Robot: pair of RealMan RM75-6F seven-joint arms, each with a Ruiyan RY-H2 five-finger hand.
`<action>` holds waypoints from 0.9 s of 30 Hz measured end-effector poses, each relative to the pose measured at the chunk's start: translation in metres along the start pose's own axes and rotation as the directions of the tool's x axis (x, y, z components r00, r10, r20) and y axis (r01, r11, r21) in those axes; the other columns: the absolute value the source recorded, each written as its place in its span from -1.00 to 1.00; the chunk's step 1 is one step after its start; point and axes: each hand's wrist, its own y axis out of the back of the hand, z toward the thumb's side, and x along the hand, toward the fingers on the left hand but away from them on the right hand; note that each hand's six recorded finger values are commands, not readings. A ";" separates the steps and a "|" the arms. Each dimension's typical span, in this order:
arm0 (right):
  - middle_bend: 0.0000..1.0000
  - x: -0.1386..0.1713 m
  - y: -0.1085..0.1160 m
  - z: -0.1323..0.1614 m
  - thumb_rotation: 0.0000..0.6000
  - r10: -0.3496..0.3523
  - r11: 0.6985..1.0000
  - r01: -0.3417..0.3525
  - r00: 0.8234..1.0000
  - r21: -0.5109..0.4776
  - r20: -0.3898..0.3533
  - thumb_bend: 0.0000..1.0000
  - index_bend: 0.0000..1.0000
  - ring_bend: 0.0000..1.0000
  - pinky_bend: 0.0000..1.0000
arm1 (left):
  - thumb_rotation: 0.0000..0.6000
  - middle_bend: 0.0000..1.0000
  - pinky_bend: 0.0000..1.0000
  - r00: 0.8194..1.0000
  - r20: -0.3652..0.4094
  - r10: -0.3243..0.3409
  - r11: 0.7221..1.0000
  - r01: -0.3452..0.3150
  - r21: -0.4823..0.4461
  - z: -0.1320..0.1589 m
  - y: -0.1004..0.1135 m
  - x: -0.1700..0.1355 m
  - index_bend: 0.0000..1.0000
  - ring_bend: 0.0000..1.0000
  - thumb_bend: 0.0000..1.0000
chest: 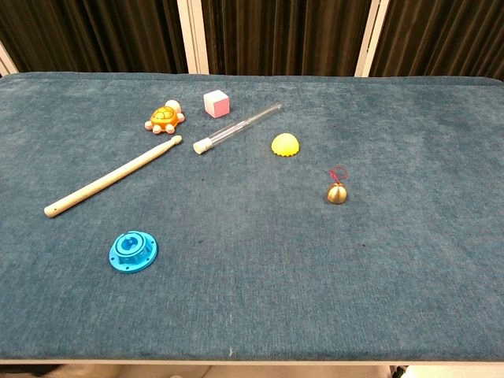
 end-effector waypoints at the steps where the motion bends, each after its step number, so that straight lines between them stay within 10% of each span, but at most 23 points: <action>1: -0.66 0.000 0.000 0.000 1.00 0.000 1.000 0.000 1.000 -0.001 0.000 -0.37 -0.57 -0.72 -0.70 | 1.00 -1.00 -0.80 1.000 0.000 0.000 1.000 0.000 0.000 0.000 0.000 0.000 -0.89 -0.95 -0.26; 15: -0.66 0.001 0.003 0.001 1.00 -0.027 1.000 0.027 1.000 -0.002 -0.006 -0.37 -0.56 -0.72 -0.70 | 1.00 -1.00 -0.80 1.000 -0.003 0.004 1.000 -0.004 -0.006 0.000 0.001 0.000 -0.89 -0.95 -0.27; 27: -0.66 -0.042 -0.016 0.060 1.00 0.050 0.997 -0.038 0.977 0.061 -0.208 -0.37 -0.39 -0.72 -0.70 | 1.00 -1.00 -0.80 1.000 -0.014 0.003 1.000 -0.003 -0.025 -0.001 0.001 0.000 -0.89 -0.95 -0.26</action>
